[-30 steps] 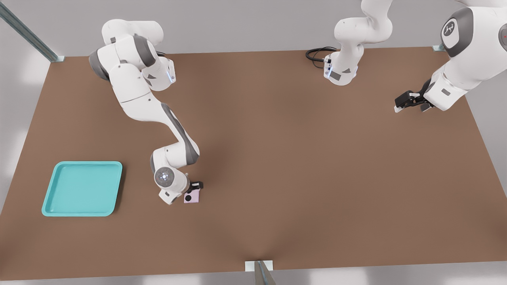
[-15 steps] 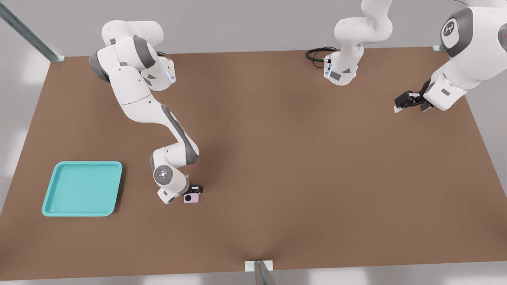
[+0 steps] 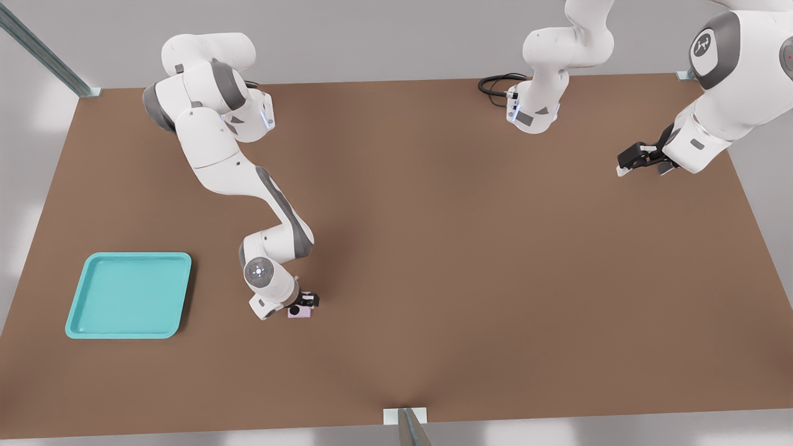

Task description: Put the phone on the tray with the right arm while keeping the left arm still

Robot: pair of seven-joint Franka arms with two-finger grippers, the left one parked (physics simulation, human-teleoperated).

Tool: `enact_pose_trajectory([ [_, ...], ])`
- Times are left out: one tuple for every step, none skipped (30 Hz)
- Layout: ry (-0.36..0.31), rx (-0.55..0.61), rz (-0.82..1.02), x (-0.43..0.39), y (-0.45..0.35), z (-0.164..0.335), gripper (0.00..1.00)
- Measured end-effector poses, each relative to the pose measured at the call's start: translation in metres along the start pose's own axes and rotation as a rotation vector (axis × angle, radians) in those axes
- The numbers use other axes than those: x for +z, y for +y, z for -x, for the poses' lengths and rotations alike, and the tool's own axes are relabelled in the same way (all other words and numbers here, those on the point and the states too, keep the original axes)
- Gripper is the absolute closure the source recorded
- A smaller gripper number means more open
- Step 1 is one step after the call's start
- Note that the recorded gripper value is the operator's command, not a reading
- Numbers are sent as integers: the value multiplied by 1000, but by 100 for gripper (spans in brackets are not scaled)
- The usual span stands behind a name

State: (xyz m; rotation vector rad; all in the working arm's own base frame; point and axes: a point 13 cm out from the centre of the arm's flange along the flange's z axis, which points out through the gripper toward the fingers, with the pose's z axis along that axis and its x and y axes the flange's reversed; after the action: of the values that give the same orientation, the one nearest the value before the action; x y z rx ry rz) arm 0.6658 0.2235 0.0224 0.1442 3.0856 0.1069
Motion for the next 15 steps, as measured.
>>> enact_pose_trajectory([
  [-1, 1, 0, -1, -1, 1, 20],
  [-4, 2, 0, -2, 0, 2, 20],
  [-7, 0, 1, -5, 1, 3, 20],
  [-11, -1, 2, -9, 2, 4, 20],
  [-16, -1, 2, -13, 3, 6, 20],
  [-21, -1, 4, -18, 4, 8, 20],
  [-27, 0, 5, -26, 5, 10, 20],
  [-34, 1, 6, -37, 5, 14, 20],
  [-43, 12, 7, -51, -3, 20, 22],
  [-51, 30, 8, -67, -16, 28, 22],
  [-56, 44, 6, -82, -30, 33, 22],
  [-53, 58, 1, -92, -45, 33, 22],
  [-46, 76, -8, -101, -67, 31, 22],
  [-37, 102, -17, -110, -96, 27, 22],
  [-29, 132, -26, -119, -130, 24, 22],
])
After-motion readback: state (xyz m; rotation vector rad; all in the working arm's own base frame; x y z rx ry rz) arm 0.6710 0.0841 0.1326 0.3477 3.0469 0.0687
